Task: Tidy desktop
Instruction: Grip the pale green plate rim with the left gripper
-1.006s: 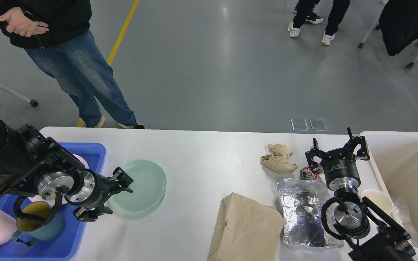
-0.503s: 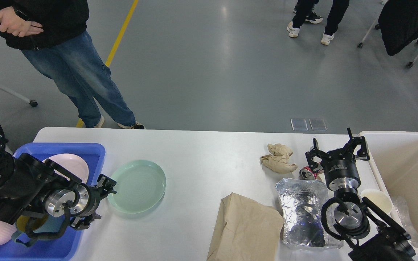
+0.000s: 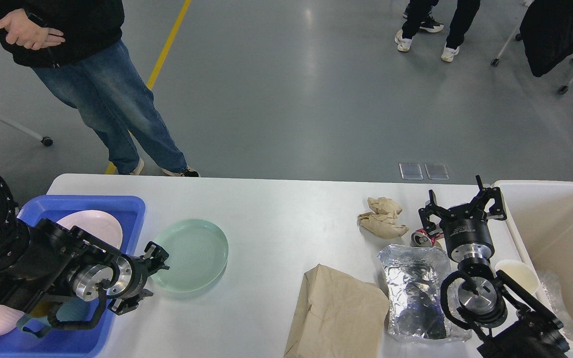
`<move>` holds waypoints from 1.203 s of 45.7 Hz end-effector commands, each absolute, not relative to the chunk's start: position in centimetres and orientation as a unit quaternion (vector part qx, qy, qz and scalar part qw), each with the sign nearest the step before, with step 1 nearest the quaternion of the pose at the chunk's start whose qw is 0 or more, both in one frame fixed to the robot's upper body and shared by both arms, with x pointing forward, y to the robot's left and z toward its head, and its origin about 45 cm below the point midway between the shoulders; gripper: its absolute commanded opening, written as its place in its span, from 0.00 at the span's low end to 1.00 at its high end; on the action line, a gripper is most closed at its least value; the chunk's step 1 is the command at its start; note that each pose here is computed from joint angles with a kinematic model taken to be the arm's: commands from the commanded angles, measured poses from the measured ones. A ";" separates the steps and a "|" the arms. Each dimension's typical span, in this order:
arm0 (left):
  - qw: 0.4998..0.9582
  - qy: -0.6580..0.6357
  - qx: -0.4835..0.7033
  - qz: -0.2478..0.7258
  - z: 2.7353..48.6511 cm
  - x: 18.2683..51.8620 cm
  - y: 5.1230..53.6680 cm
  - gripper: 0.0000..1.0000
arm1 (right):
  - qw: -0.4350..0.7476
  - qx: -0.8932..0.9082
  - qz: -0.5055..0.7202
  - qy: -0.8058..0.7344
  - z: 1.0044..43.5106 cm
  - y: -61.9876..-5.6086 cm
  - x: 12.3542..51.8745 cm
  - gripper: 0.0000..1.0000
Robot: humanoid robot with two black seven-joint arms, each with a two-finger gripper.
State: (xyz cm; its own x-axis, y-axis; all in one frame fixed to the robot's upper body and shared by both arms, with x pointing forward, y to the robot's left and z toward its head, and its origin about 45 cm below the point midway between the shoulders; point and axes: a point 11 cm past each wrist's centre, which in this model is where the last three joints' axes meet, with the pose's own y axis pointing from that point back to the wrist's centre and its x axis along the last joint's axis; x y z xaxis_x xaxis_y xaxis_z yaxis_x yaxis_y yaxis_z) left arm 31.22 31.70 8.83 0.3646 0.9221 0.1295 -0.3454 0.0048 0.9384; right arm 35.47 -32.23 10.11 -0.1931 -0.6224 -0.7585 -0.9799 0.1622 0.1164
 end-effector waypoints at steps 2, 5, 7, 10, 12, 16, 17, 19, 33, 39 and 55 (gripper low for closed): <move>0.646 0.288 0.511 0.488 7.9 30.8 32.0 0.56 | 0.287 -0.567 0.312 0.706 10.1 -32.2 35.5 1.00; 0.649 0.291 0.505 0.488 7.7 30.9 31.6 0.51 | 0.287 -0.567 0.312 0.706 10.1 -32.2 35.5 1.00; 0.652 0.294 0.501 0.488 7.7 30.9 31.4 0.49 | 0.287 -0.567 0.312 0.706 10.1 -32.2 35.5 1.00; 0.653 0.296 0.498 0.487 7.7 31.0 31.3 0.46 | 0.287 -0.567 0.312 0.706 10.1 -32.2 35.5 1.00; 0.653 0.295 0.498 0.488 7.8 31.0 31.4 0.42 | 0.287 -0.567 0.312 0.706 10.1 -32.2 35.5 1.00; 0.654 0.294 0.497 0.489 7.8 31.1 31.4 0.39 | 0.287 -0.567 0.312 0.706 10.1 -32.2 35.5 1.00; 0.654 0.294 0.497 0.489 7.8 31.1 31.4 0.38 | 0.287 -0.567 0.312 0.706 10.1 -32.2 35.5 1.00; 0.654 0.295 0.497 0.488 7.7 31.0 31.4 0.35 | 0.287 -0.567 0.312 0.706 10.1 -32.2 35.5 1.00; 0.654 0.296 0.497 0.488 7.7 30.9 31.4 0.25 | 0.287 -0.567 0.312 0.706 10.1 -32.2 35.5 1.00; 0.652 0.298 0.498 0.488 7.6 30.8 31.5 0.25 | 0.286 -0.567 0.311 0.707 10.1 -32.3 35.5 1.00; 0.651 0.299 0.502 0.483 7.2 30.4 31.4 0.21 | 0.287 -0.567 0.312 0.706 10.1 -32.2 35.5 1.00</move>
